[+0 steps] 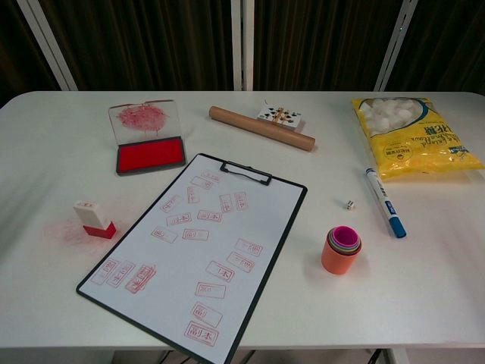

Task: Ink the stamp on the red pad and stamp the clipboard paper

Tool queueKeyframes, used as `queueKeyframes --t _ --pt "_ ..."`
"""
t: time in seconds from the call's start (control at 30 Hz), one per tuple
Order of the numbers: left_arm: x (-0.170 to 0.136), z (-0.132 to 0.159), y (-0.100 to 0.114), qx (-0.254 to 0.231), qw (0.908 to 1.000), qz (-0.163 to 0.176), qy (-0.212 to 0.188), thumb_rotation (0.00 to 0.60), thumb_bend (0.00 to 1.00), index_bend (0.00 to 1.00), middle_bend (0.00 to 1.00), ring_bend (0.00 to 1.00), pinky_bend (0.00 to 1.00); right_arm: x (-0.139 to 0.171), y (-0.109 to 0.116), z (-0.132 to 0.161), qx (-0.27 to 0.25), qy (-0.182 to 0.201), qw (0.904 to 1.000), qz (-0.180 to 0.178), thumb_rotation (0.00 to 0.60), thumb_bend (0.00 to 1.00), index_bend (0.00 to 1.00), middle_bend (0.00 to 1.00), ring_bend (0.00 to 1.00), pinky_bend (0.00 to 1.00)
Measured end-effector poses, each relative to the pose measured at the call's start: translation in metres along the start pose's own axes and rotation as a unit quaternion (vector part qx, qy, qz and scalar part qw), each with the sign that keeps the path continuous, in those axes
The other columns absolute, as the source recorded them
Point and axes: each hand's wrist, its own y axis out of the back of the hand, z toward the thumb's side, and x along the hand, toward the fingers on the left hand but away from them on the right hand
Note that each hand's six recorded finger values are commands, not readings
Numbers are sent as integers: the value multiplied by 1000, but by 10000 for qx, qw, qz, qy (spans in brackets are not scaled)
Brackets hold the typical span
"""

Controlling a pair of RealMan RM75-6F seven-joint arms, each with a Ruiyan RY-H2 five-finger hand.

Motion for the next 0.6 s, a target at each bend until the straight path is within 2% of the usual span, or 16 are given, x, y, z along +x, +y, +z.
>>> queueKeyframes --t 0.43,0.53,0.57,0.6 --pt "-1 5 4 101 9998 -2 -151 459 0 87 99 106 204 1 4 4 -83 54 9999 -56 600 155 0 0 0 0" --pt "-1 9 3 85 9996 0 -258 572 0 86 101 106 205 1 4 3 -92 41 9999 -62 600 156 0 0 0 0" --pt "0 11 3 79 9994 -5 -325 598 0 86 106 106 206 0 5 3 -114 41 9999 -69 600 157 0 0 0 0" --pt "0 16 2 74 9990 -18 -445 600 0 87 110 106 207 0 5 3 -132 43 9999 -78 600 161 0 0 0 0"
